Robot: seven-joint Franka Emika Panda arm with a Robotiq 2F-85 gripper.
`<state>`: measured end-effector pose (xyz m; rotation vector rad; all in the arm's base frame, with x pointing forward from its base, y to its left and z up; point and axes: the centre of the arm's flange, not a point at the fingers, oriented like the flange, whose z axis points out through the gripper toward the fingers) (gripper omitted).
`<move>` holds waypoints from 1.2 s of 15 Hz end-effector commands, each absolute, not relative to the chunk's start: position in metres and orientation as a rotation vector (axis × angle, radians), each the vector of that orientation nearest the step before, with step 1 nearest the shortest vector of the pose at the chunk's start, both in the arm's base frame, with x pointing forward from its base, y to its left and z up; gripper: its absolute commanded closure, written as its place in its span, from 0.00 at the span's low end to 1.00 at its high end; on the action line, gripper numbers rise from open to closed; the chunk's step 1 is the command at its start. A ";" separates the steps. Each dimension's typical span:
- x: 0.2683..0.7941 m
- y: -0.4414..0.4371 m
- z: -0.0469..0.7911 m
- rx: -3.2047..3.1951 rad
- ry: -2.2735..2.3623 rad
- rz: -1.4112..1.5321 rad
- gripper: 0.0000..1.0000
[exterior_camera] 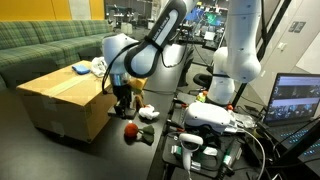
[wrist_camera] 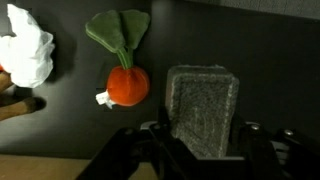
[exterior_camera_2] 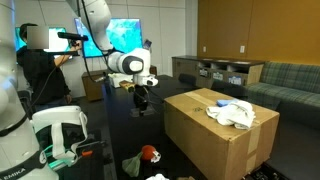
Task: Remove the toy moose from the top of the brown box, place the white towel on top of the box, remove the white object from the top of the box, place the blue sponge on the box, remove the radish from the top of the box, put the eraser on the box
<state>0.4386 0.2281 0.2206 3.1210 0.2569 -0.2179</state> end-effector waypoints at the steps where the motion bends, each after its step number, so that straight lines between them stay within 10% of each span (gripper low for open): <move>1: 0.484 0.210 0.281 3.124 0.194 -0.151 0.68; 18: 0.700 0.221 0.261 3.113 0.021 0.104 0.68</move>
